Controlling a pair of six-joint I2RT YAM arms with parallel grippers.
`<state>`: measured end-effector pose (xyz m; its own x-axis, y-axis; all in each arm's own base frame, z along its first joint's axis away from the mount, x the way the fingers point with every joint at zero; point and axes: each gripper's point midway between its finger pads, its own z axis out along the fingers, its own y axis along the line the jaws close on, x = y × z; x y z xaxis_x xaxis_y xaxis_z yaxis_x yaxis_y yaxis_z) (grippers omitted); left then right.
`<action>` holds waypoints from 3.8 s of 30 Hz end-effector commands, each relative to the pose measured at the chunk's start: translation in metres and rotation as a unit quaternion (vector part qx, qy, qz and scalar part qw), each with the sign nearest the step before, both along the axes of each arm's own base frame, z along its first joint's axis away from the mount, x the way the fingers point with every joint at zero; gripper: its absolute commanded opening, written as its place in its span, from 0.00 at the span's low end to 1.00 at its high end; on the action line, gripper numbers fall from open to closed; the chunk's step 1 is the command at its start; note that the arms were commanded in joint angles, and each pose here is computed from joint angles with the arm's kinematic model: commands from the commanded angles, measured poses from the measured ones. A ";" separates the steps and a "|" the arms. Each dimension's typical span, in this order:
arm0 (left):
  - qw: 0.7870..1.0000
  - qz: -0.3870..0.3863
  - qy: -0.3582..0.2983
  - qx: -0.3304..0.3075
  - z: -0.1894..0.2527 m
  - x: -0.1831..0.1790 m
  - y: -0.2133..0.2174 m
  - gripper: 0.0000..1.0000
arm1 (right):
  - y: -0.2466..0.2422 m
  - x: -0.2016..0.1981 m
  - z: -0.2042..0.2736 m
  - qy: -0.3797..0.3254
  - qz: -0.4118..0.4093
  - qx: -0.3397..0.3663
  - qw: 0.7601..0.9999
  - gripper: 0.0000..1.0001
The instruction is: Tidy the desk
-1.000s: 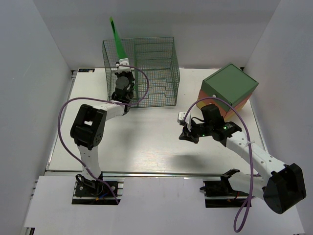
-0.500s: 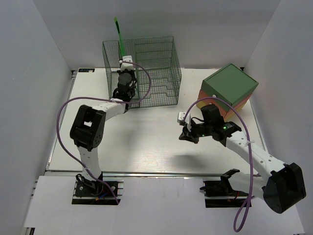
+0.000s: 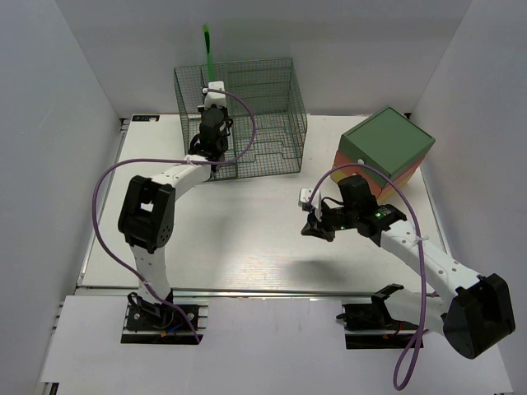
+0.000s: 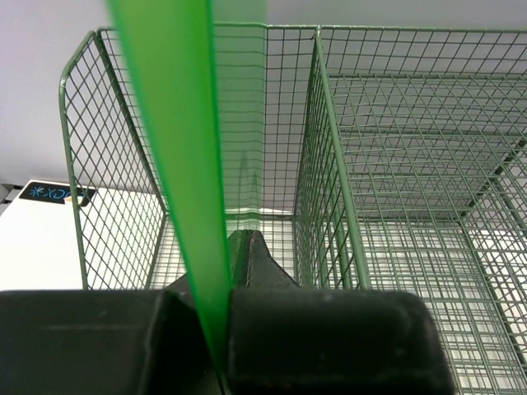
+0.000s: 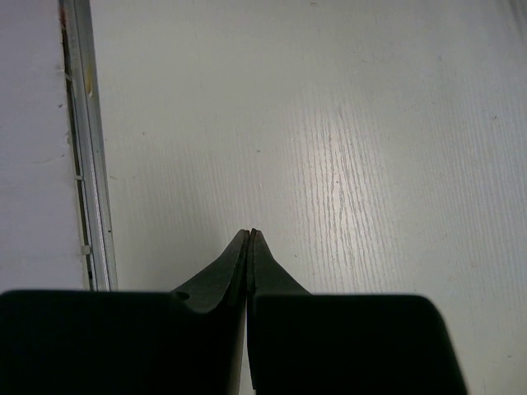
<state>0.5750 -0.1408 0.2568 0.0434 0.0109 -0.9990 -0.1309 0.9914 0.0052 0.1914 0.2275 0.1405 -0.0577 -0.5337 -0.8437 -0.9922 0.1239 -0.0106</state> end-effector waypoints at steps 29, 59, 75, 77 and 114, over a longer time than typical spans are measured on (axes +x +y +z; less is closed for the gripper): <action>0.988 -0.125 -0.096 0.005 0.065 -0.002 0.010 0.00 | 0.004 -0.003 0.012 -0.014 0.020 0.015 1.000 0.00; 0.969 -0.220 -0.103 0.041 0.037 0.022 -0.002 0.00 | 0.003 -0.002 0.010 -0.013 0.019 0.012 1.000 0.00; 0.968 -0.237 -0.067 0.052 -0.006 0.011 -0.001 0.00 | 0.003 -0.003 0.008 -0.011 0.023 0.010 1.000 0.00; 0.967 -0.240 -0.066 0.054 -0.007 0.011 -0.002 0.00 | 0.003 -0.003 0.008 -0.010 0.023 0.010 1.000 0.00; 0.959 -0.246 -0.122 0.073 0.005 0.016 -0.002 0.00 | 0.003 -0.005 0.006 -0.008 0.027 0.008 1.000 0.00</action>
